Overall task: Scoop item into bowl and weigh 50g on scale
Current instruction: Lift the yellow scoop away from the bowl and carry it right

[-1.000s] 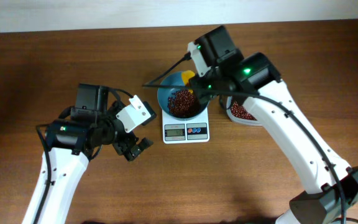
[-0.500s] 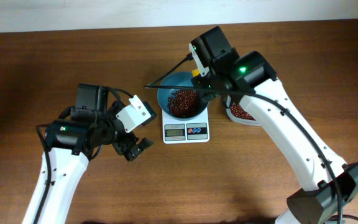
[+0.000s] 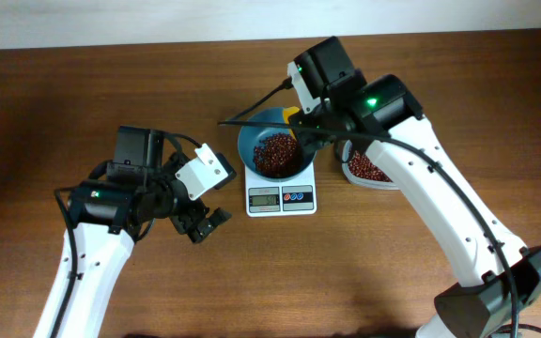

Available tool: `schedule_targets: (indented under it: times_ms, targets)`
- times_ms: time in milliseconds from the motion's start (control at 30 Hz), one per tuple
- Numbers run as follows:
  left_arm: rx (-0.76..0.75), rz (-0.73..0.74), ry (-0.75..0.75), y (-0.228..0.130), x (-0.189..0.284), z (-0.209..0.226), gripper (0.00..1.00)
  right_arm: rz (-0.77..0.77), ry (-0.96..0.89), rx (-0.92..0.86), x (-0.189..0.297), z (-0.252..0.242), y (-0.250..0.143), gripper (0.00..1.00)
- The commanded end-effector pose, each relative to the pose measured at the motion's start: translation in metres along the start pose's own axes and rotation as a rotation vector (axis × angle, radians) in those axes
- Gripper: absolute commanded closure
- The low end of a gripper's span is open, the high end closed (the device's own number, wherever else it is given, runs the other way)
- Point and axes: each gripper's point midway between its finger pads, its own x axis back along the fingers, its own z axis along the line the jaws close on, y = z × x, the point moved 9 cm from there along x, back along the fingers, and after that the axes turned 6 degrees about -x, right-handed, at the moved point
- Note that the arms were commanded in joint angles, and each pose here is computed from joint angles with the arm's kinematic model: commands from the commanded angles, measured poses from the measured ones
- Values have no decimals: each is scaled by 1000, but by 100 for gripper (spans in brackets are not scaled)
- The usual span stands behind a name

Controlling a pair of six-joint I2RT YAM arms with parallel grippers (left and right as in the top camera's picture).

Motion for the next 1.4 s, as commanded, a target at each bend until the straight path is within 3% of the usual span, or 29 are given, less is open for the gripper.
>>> schedule_targets:
  times_ms: [0, 133, 833, 1000, 1233, 1367]
  targets:
    - [-3, -33, 10, 6, 8, -1, 1, -13, 79, -99, 11, -11, 5, 96]
    - [-3, -33, 10, 6, 8, -1, 1, -1, 209, -175, 18, -31, 5, 96]
    - [-3, -33, 10, 6, 8, -1, 1, -197, 84, -562, 108, -140, -24, 96]
    - [-3, -33, 10, 6, 8, -1, 1, -232, 143, -591, 127, -147, -34, 96]
    - [-3, -33, 10, 6, 8, -1, 1, -95, 94, -634, 133, -158, -68, 96]
    - [-3, -33, 10, 6, 8, -1, 1, -139, 61, -644, 148, -166, -77, 96]
